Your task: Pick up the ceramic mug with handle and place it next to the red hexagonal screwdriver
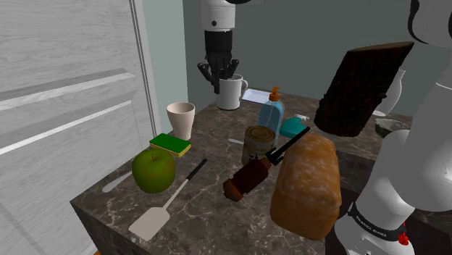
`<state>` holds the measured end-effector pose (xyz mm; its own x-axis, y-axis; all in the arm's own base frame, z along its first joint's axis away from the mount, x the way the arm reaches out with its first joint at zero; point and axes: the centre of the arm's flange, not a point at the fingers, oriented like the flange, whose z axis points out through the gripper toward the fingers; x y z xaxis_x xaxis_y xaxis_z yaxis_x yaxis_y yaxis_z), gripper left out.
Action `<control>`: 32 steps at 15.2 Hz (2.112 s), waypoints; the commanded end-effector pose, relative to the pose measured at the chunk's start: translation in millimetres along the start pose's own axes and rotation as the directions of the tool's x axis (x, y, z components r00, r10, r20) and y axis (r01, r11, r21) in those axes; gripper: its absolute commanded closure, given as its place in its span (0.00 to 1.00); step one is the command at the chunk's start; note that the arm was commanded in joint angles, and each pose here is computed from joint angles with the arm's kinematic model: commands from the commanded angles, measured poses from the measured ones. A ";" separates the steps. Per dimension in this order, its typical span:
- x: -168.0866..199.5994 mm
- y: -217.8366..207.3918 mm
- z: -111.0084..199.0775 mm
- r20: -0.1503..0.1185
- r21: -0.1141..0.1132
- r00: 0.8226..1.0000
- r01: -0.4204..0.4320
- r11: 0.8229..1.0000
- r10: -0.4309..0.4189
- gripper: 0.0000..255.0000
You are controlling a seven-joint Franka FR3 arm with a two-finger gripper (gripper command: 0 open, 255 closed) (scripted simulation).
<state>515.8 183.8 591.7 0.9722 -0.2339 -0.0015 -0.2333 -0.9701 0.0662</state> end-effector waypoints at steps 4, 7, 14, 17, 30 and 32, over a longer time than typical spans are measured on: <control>-0.6 -1.8 27.2 -0.001 0.000 1.000 0.000 1.000 0.000 1.00; -0.6 -2.9 43.1 -0.001 0.000 1.000 0.000 1.000 0.000 1.00; -0.5 -5.3 79.9 -0.001 0.000 1.000 0.000 1.000 0.000 1.00; -0.5 -6.4 95.8 -0.001 0.000 1.000 0.000 1.000 0.000 1.00; -0.4 -10.2 153.6 -0.001 0.000 1.000 0.000 1.000 0.000 1.00; -0.4 -10.2 153.7 -0.001 0.000 1.000 0.000 1.000 0.000 1.00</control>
<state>515.2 183.8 437.9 0.9722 -0.2341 -0.0013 -0.2335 -0.9701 0.0660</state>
